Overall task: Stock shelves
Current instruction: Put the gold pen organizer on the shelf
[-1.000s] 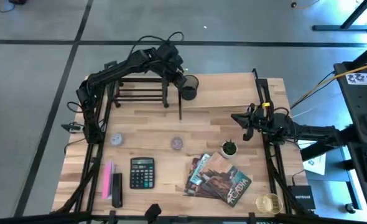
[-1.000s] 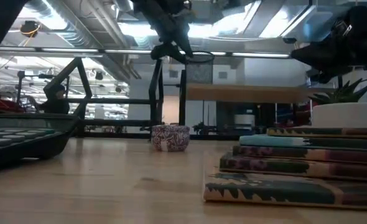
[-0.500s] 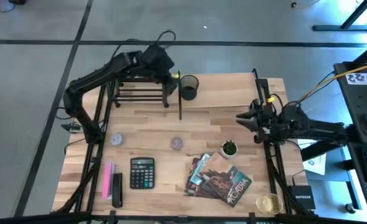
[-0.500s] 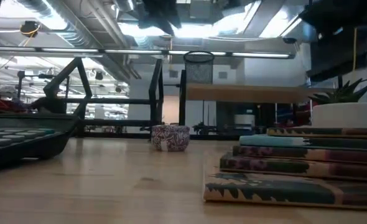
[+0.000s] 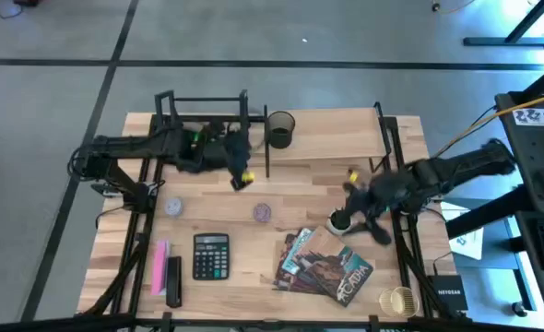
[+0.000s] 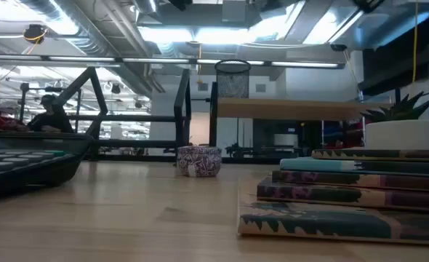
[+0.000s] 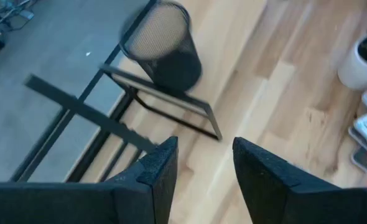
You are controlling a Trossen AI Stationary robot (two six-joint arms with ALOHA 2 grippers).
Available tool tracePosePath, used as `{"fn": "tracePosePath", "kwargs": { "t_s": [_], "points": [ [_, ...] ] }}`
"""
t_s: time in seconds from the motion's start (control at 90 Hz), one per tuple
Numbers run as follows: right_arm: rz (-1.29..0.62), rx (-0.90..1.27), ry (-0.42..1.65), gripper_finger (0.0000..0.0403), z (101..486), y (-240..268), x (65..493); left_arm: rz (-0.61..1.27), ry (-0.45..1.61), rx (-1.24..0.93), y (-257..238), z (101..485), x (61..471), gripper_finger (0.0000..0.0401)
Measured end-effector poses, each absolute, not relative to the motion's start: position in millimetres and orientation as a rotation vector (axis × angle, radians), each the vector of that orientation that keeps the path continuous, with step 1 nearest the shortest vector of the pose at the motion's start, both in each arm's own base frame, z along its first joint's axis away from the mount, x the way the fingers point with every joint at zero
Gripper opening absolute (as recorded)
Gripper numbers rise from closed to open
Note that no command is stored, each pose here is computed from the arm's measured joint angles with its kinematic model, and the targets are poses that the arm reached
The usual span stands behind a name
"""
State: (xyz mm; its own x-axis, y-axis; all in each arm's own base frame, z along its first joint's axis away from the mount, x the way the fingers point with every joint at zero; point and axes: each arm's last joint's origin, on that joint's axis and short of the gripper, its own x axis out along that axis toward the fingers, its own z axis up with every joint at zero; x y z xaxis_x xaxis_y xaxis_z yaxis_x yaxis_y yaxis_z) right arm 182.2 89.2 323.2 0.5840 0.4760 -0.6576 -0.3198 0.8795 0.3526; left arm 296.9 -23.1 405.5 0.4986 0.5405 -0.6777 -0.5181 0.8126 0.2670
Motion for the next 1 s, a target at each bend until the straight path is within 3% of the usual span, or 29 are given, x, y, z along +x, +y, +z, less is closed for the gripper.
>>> {"fn": "tracePosePath", "kwargs": {
  "t_s": [0.189, 0.4, 0.644, 0.811, 1.0],
  "points": [
    [0.386, 0.2, 1.24, 0.0152, 315.7, 141.8, 180.5, 0.614, 0.848, 0.036, -58.4, 378.6, 295.8, 0.0137],
    [0.36, 0.256, 1.504, 0.0176, 295.2, 184.6, 157.3, 0.646, 0.836, 0.049, -80.8, 337.4, 296.6, 0.0137],
    [0.328, 0.199, 1.594, 0.0236, 283.8, 219.6, 119.3, 0.6, 0.788, 0.017, -97.5, 300.2, 301.4, 0.0137],
    [0.318, 0.103, 1.604, 0.024, 261.9, 247.9, 107.3, 0.567, 0.742, -0.004, -105.4, 289.9, 304.0, 0.0137],
    [0.184, -0.024, 1.68, 0.024, 226.6, 262.6, 110.2, 0.546, 0.723, -0.013, -111.8, 289.4, 304.1, 0.0137]
  ]
}}
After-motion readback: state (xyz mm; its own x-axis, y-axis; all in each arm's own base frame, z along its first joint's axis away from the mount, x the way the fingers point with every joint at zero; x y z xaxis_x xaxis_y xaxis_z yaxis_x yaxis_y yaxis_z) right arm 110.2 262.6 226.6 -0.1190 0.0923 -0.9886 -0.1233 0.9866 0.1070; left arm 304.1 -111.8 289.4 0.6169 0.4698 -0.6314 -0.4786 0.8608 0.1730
